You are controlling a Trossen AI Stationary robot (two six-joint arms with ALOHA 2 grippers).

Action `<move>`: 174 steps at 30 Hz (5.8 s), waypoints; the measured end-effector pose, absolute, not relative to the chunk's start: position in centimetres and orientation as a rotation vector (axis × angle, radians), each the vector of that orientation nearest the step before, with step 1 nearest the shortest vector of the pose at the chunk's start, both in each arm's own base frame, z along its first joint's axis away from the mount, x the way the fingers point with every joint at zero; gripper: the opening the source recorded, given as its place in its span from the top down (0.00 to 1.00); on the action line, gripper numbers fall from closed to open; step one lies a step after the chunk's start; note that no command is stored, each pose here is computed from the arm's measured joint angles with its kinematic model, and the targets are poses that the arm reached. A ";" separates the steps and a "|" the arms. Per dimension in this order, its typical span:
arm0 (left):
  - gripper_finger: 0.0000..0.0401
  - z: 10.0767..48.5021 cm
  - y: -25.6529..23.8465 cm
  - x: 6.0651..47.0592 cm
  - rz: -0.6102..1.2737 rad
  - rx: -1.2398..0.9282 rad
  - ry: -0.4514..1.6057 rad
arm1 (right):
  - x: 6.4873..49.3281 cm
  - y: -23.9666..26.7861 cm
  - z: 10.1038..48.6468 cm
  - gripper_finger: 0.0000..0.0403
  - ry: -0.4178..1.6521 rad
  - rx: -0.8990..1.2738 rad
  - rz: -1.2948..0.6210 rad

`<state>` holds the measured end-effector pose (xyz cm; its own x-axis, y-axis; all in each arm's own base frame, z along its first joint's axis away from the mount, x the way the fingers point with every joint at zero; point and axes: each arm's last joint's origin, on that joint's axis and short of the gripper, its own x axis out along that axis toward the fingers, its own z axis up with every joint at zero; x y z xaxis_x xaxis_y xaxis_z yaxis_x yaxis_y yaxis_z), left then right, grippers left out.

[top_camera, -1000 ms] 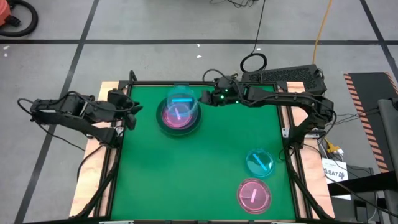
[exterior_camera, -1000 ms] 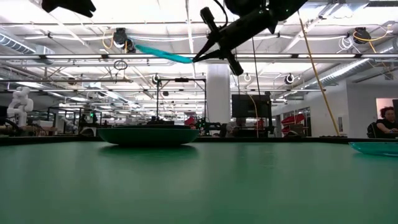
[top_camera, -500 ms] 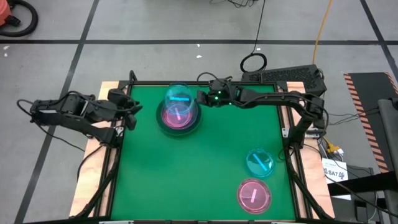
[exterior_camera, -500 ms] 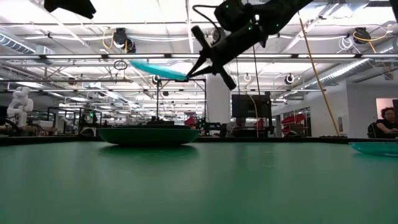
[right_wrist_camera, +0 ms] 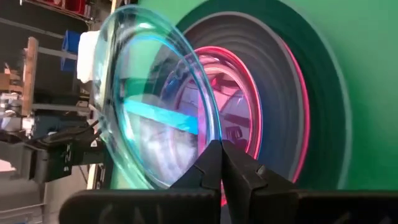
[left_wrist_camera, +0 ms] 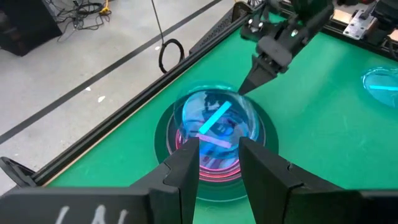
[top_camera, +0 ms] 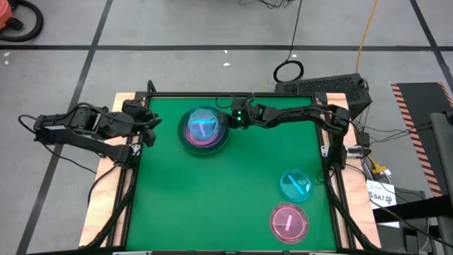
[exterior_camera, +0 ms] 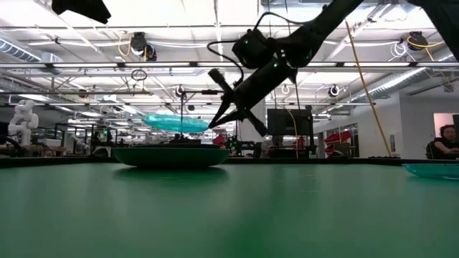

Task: Stack plastic plates
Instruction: Stack the left blue plate on the pink plate, then stack the pink plate on the blue plate

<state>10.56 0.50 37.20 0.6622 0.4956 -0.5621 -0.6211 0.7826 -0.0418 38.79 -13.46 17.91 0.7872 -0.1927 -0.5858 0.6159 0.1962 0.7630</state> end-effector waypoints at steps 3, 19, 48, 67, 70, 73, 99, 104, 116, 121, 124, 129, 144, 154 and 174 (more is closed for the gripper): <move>0.71 37.2 0.5 10.6 0.637 -0.238 0.561 | 39.3 -13.6 16.9 1.00 0.379 1.283 -0.584; 0.71 37.1 0.5 10.5 0.620 -0.231 0.583 | 39.4 -13.6 15.4 0.86 0.424 1.316 -0.601; 0.71 37.0 0.3 10.6 0.582 -0.240 0.607 | 32.2 -8.9 26.4 0.72 0.671 1.053 -0.540; 0.71 36.0 -0.3 15.2 0.593 -0.370 0.633 | 27.0 -3.4 28.9 0.72 1.001 0.889 -0.442; 0.71 35.5 -0.5 16.3 0.596 -0.384 0.662 | 26.1 -2.3 29.3 0.72 1.046 0.869 -0.425; 0.71 35.2 -0.9 17.6 0.546 -0.389 0.671 | 25.1 -1.2 29.6 0.72 1.098 0.853 -0.415; 0.50 33.6 -4.7 22.4 0.414 -0.595 0.641 | 19.5 8.2 29.7 0.71 1.345 0.776 -0.404; 0.50 33.7 -5.0 22.8 0.401 -0.604 0.620 | 18.6 10.0 28.6 0.62 1.380 0.793 -0.431; 0.50 32.7 -5.6 23.4 0.408 -0.565 0.676 | 16.5 13.4 25.2 0.45 1.374 0.829 -0.477; 0.50 32.4 -6.0 23.6 0.398 -0.554 0.688 | 15.4 14.3 23.9 0.46 1.395 0.840 -0.499; 0.50 32.3 -6.2 23.8 0.396 -0.551 0.691 | 14.6 14.8 23.1 0.46 1.408 0.839 -0.509; 0.50 32.2 -6.6 23.7 0.381 -0.544 0.699 | 13.6 15.9 21.5 0.46 1.408 0.884 -0.484; 0.50 32.2 -6.8 23.7 0.373 -0.546 0.701 | 11.4 17.7 18.8 0.41 1.355 1.012 -0.471; 0.50 32.2 -6.8 23.7 0.381 -0.565 0.696 | 11.1 17.4 16.4 0.45 1.328 1.049 -0.444; 0.50 32.2 -6.8 23.7 0.384 -0.572 0.695 | 11.4 17.8 13.7 0.74 1.328 1.020 -0.394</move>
